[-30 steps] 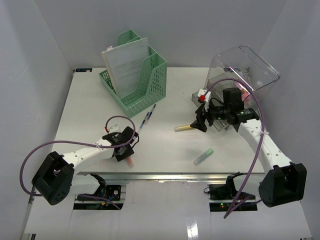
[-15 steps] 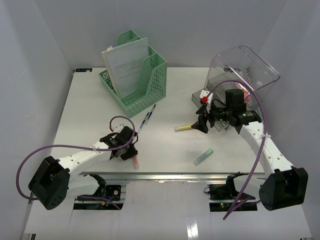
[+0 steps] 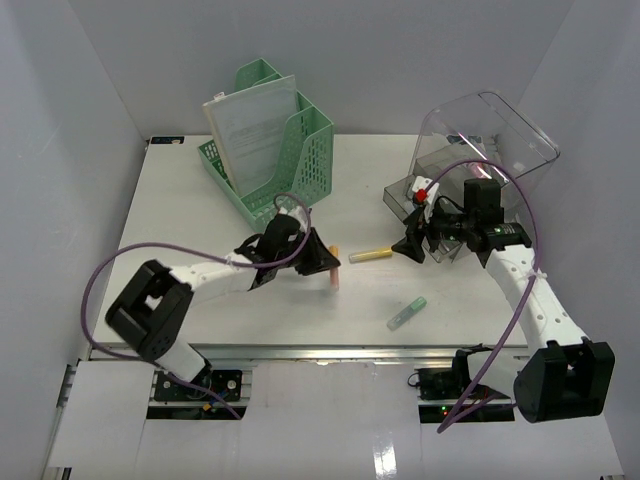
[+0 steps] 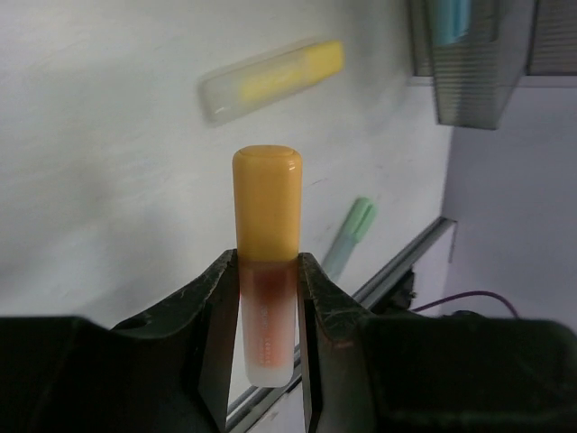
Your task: Organize the desk
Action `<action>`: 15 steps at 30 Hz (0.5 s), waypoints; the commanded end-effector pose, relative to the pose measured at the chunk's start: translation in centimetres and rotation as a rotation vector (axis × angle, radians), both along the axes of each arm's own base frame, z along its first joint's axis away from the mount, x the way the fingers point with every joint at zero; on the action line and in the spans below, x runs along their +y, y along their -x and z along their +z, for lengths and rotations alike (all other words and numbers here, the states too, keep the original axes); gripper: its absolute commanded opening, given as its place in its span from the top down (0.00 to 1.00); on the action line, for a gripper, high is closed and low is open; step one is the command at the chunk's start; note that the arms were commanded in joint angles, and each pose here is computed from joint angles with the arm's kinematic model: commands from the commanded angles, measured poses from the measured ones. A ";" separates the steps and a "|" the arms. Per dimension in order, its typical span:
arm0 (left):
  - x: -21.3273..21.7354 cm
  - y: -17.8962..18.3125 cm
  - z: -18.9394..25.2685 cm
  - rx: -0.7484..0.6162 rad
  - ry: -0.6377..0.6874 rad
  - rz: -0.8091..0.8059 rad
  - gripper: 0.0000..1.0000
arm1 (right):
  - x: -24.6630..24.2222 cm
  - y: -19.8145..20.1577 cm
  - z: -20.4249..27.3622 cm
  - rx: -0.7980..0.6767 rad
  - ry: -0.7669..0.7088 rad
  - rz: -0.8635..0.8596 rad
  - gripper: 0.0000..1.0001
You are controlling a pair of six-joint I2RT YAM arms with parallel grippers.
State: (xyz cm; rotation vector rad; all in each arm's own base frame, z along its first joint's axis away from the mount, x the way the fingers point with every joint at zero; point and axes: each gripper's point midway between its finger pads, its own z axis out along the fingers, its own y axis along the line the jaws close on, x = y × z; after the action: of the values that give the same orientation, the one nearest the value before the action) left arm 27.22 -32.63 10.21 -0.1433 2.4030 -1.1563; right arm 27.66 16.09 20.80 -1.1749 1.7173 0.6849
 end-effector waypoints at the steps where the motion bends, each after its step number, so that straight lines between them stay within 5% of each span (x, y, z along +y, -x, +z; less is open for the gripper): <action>1: -8.0 -4.9 9.6 -0.179 0.328 -0.154 0.94 | -1.5 -0.4 1.2 -0.070 -0.003 -0.050 0.19; 15: -17.7 -12.9 15.1 -0.239 0.615 -0.077 0.95 | -5.8 -0.7 4.4 -0.244 -0.051 -0.262 0.18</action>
State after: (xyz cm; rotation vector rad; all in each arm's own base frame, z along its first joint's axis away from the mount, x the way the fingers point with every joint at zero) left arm 39.33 -48.05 21.26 -0.0511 1.9458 -1.6968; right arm 27.77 11.14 23.86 -0.9923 1.6425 0.4467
